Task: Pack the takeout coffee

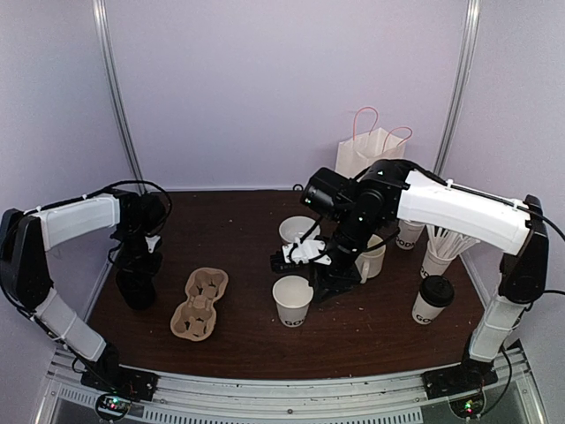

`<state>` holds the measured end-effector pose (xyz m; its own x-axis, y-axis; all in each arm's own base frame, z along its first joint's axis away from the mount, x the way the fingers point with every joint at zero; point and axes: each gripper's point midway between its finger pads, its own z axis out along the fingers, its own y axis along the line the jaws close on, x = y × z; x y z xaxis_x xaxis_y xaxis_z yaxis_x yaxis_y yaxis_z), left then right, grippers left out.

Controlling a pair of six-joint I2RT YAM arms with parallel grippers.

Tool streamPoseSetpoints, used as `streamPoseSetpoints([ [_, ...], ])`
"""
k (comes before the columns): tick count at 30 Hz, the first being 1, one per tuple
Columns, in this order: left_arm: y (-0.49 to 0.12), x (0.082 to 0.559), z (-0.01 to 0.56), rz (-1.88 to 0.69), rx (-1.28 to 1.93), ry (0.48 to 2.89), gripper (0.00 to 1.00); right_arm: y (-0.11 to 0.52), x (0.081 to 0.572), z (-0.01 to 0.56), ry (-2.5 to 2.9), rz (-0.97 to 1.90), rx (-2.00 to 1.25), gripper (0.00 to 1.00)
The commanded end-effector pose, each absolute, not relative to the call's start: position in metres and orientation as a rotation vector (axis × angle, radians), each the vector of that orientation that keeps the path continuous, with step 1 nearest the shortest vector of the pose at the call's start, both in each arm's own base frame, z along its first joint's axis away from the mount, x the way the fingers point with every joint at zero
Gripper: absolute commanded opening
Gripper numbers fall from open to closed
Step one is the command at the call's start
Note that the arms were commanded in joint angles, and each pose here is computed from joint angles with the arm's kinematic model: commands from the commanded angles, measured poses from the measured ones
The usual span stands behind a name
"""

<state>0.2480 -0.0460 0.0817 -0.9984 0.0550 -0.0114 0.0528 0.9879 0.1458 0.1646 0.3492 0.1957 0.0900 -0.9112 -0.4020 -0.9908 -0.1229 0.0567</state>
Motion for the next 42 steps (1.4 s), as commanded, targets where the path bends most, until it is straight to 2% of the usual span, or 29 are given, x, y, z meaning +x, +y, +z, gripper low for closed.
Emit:
streamPoseSetpoints([
  [1,-0.046,0.252,0.105,0.203,0.075,3.074,0.06,0.349,0.169,0.198,1.917,0.486,-2.136,0.43],
  [10,-0.047,0.254,0.127,0.185,0.081,3.041,0.05,0.349,0.168,0.196,1.923,0.491,-2.142,0.43],
  [22,-0.046,0.247,0.100,0.194,0.113,3.092,0.00,0.347,0.166,0.193,1.926,0.494,-2.148,0.43],
  [31,-0.049,0.250,0.124,0.174,0.164,3.082,0.00,0.349,0.166,0.194,1.926,0.499,-2.151,0.43],
  [34,-0.068,0.258,0.141,0.010,0.184,3.042,0.00,0.349,0.167,0.195,1.930,0.491,-2.145,0.43],
  [37,-0.108,0.271,0.170,-0.290,0.241,2.952,0.01,0.350,0.178,0.207,1.940,0.486,-2.073,0.41],
  [42,-0.191,0.289,0.246,-0.779,0.406,2.666,0.01,0.351,0.219,0.266,1.977,0.659,-1.733,0.42],
])
